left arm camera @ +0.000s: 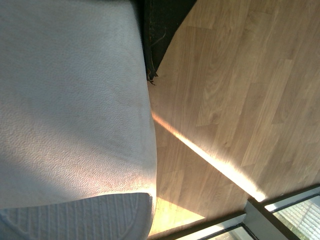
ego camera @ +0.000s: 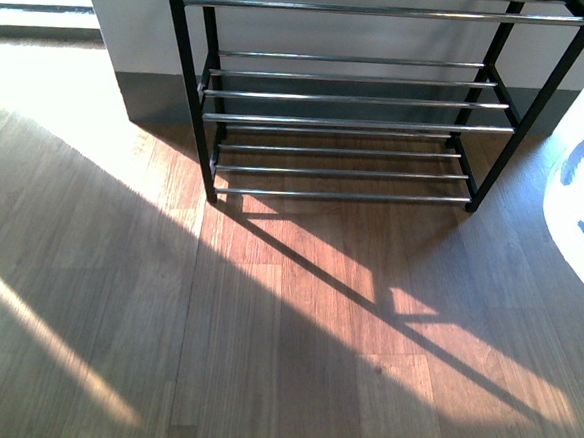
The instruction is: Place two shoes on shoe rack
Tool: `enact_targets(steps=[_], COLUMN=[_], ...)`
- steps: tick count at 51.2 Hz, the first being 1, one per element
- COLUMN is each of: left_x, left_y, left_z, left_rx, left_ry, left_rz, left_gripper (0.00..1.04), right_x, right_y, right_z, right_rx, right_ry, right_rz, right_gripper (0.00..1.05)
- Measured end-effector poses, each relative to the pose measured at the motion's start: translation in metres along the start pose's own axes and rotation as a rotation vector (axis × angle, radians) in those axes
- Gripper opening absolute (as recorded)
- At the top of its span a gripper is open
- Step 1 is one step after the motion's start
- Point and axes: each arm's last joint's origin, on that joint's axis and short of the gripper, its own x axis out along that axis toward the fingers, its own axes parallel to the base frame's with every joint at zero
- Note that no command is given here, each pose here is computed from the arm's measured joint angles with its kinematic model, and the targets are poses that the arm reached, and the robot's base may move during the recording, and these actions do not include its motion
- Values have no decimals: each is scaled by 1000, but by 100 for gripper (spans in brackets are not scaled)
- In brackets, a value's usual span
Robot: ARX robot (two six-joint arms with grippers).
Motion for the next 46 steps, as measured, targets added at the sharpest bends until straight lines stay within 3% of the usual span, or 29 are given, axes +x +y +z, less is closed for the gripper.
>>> enact_targets(steps=[46], left_x=[0], left_y=[0], left_z=[0], left_rx=[1], left_ry=[2], left_rz=[-1], left_gripper=[2], right_x=[0], right_y=[0], right_z=[0], right_rx=[0], right_ry=[1], right_rz=[-1], right_gripper=[1])
